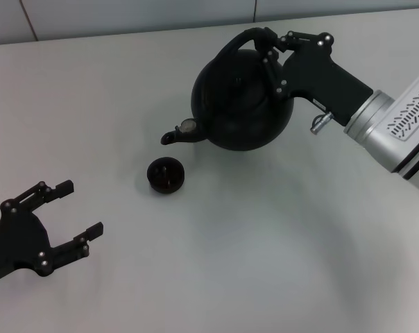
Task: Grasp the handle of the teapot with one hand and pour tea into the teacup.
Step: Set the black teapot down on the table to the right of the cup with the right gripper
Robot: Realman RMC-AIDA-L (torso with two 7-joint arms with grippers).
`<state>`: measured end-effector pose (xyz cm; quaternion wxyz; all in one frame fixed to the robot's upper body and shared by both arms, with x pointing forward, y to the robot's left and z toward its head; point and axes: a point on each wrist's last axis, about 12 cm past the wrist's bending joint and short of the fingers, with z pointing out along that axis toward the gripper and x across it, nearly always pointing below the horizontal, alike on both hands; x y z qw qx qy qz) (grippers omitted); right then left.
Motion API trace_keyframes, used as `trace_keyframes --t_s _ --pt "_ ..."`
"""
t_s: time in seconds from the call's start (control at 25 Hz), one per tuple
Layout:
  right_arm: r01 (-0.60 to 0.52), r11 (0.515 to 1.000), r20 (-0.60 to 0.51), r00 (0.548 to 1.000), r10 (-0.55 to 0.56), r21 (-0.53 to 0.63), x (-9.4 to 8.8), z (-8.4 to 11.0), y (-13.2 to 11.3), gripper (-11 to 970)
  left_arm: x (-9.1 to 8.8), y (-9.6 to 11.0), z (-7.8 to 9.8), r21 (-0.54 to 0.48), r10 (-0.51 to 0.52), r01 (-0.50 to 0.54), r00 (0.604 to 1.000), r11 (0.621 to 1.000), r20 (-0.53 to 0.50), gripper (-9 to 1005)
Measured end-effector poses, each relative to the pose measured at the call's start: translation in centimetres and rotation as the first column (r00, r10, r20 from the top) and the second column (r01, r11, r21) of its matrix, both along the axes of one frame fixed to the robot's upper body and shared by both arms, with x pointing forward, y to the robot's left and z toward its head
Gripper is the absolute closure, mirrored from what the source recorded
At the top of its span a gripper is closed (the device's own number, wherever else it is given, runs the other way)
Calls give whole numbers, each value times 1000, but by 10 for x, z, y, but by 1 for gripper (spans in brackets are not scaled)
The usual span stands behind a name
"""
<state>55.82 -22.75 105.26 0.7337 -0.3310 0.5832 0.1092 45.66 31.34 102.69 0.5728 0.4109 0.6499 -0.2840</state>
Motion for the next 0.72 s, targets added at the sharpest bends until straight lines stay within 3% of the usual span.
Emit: trace_keyframes --t_s 0.4,0.72 --pt "71 984 -103 993 -55 164 -17 -11 -8 891 0 0 0 -2 -2 2 1000 1000 1 188" --pt "153 961 -157 980 -118 231 -29 -18 -22 890 0 0 0 -3 -2 2 1000 1000 1 187"
